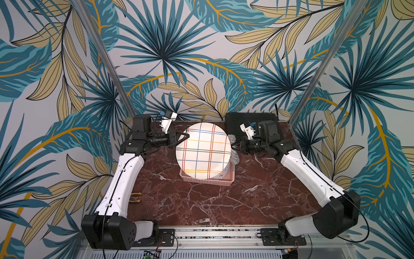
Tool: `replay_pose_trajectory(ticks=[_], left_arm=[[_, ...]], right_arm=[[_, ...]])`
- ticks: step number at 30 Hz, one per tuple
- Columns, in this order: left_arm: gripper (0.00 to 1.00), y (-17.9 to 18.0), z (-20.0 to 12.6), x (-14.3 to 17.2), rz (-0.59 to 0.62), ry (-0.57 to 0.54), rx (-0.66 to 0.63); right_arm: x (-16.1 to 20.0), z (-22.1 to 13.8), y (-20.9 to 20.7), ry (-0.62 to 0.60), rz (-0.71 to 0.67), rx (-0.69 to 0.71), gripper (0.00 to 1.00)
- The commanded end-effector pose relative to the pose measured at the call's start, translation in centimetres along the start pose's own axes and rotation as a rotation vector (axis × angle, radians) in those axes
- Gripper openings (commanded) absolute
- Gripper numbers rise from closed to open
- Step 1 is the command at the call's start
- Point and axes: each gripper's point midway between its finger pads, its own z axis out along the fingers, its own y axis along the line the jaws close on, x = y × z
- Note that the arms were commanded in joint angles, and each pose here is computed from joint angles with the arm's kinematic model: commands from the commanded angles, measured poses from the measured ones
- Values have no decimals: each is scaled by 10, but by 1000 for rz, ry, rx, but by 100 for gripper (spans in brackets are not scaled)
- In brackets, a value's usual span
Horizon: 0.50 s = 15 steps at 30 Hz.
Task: Wipe the wet plate dry
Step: Wipe the plate with towel.
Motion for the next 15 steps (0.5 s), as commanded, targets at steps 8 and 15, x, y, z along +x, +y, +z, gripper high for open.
replay_pose_trajectory(ticks=[8, 15], left_arm=[[0, 35, 5, -17, -121, -100, -70], [0, 45, 10, -19, -196, -126, -67]], right_arm=[[12, 1, 12, -19, -30, -92, 0], [21, 3, 18, -58, -94, -94, 0]])
